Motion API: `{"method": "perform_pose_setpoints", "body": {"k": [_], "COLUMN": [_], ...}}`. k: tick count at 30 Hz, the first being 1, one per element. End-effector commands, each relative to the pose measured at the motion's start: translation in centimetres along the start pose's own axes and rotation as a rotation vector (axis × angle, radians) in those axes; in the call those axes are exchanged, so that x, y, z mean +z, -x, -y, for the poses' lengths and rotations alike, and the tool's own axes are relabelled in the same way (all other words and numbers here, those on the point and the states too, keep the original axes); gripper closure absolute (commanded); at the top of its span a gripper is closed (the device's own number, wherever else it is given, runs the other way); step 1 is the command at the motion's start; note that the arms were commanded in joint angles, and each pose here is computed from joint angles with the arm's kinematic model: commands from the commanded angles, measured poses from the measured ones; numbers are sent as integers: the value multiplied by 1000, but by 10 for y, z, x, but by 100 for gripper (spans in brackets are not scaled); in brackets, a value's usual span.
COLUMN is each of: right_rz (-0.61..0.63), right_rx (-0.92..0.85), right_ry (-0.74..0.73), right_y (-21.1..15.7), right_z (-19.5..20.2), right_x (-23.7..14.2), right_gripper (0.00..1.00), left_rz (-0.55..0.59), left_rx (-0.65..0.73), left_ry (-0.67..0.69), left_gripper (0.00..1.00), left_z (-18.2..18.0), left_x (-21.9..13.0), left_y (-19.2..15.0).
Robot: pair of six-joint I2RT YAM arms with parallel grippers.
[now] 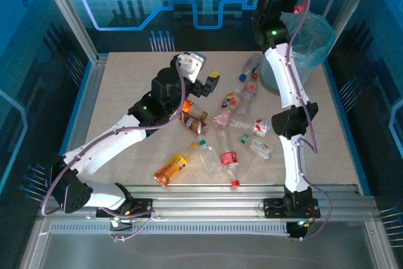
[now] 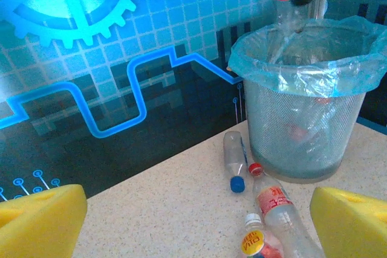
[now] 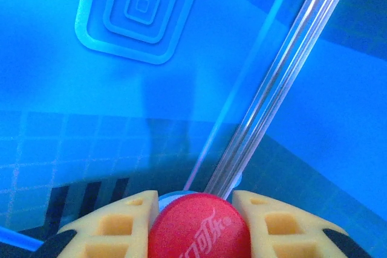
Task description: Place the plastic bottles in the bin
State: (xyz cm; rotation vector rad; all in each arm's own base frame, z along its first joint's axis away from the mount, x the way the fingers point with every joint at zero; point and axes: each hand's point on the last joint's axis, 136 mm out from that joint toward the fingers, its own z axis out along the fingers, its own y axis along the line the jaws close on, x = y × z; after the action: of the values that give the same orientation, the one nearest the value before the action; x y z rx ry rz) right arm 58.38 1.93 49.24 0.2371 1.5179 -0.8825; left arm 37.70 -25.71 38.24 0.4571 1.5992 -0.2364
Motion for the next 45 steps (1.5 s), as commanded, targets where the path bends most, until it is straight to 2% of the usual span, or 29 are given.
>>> {"method": "perform_pose_setpoints", "body": {"k": [1,8,15,20,35,39,45], "right_rz": [47,16,6,0,-33,-43,-43], "right_rx": [-12,-46,-56,-52,-42,-4,-43], "right_ry": [-59,-27,-10,2,44,65,24], "right_y": [15,10,8,8,-4,1,2], "right_z": [7,5,3,4,-7,-3,-9], "right_x": [-3,-6,-8,-9,-10,-22,-28], "right_gripper": [100,100,99,99,95,95,93], "left_rz": [37,49,55,14,-83,-103,-124], "left_rx": [-14,-57,-94,-100,-170,-189,-201], "left_ry": [1,-20,-15,17,122,135,144], "left_gripper": [4,4,5,5,5,5,5], "left_z": [-3,1,-4,-12,-35,-42,-46], "left_x": [2,2,-13,-21,-15,-12,-12], "left_y": [16,20,25,22,-10,-16,-23]}}
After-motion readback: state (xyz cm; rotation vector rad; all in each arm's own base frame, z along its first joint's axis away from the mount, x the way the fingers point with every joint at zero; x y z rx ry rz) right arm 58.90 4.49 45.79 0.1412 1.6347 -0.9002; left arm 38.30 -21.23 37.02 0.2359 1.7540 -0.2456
